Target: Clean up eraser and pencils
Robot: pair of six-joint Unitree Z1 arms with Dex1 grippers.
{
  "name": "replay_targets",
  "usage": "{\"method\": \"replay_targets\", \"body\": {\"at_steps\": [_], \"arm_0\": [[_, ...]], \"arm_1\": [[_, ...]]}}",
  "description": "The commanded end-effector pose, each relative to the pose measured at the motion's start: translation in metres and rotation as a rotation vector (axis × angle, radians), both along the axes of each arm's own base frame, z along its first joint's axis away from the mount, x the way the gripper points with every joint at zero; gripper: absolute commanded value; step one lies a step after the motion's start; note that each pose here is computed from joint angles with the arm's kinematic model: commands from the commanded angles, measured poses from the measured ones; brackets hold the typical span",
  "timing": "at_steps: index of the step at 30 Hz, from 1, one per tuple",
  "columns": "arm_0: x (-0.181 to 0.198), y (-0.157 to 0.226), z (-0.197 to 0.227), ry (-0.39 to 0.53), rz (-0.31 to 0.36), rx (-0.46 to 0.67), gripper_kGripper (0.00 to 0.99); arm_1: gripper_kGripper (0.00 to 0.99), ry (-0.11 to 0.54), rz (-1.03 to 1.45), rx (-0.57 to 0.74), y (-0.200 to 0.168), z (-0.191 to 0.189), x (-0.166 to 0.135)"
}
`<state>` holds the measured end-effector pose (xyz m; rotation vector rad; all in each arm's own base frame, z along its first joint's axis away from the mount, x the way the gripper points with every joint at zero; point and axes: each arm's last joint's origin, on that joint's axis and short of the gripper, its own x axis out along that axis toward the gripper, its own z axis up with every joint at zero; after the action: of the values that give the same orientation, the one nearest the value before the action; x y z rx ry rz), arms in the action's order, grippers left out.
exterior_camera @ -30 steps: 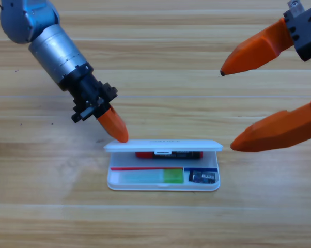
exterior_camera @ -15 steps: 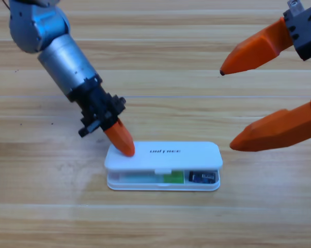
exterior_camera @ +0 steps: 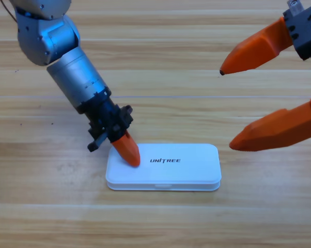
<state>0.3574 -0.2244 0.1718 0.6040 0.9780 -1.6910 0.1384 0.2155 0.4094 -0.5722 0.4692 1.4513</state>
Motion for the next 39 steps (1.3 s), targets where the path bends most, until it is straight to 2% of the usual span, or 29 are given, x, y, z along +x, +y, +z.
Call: {"method": "replay_targets", "body": {"at_steps": [1, 11, 17, 20, 26, 27, 28, 30, 31, 33, 36, 39], "arm_0": [[-0.015, -0.012, -0.021, 0.025, -0.023, 0.050, 0.000], [-0.024, -0.012, -0.033, -0.005, -0.021, 0.083, 0.000], [-0.030, -0.009, -0.023, -0.029, -0.017, 0.082, 0.000], [-0.036, -0.004, 0.010, -0.093, 0.002, 0.062, 0.000], [-0.063, 0.016, 0.108, -0.241, 0.029, 0.037, 0.000], [-0.070, 0.021, 0.122, -0.257, 0.026, 0.036, 0.074], [-0.079, 0.027, 0.136, -0.277, 0.023, 0.033, 0.353], [-0.099, 0.040, 0.158, -0.313, 0.027, 0.027, 0.842], [-0.110, 0.046, 0.167, -0.331, 0.037, 0.018, 0.965], [-0.128, 0.057, 0.180, -0.353, 0.070, 0.025, 0.990], [-0.151, 0.060, 0.193, -0.363, 0.061, 0.007, 0.990], [-0.164, 0.065, 0.204, -0.374, 0.093, -0.013, 0.990]], "arm_1": [[0.985, 0.026, -0.009, -0.009, 0.003, -0.012, 0.005], [0.985, 0.027, -0.010, -0.009, 0.003, -0.012, 0.005], [0.985, 0.028, -0.011, -0.009, 0.003, -0.012, 0.005], [0.985, 0.027, -0.011, -0.007, 0.003, -0.012, 0.005], [0.985, 0.029, -0.014, -0.009, 0.003, -0.012, 0.005], [0.985, 0.029, -0.014, -0.009, 0.003, -0.012, 0.005], [0.985, 0.029, -0.014, -0.008, 0.002, -0.012, 0.005], [0.985, 0.029, -0.015, -0.007, 0.002, -0.011, 0.005], [0.985, 0.029, -0.015, -0.007, 0.002, -0.011, 0.005], [0.985, 0.030, -0.016, -0.006, 0.002, -0.011, 0.005], [0.985, 0.030, -0.016, -0.006, 0.002, -0.011, 0.005], [0.985, 0.031, -0.017, -0.006, 0.002, -0.011, 0.005]]}}
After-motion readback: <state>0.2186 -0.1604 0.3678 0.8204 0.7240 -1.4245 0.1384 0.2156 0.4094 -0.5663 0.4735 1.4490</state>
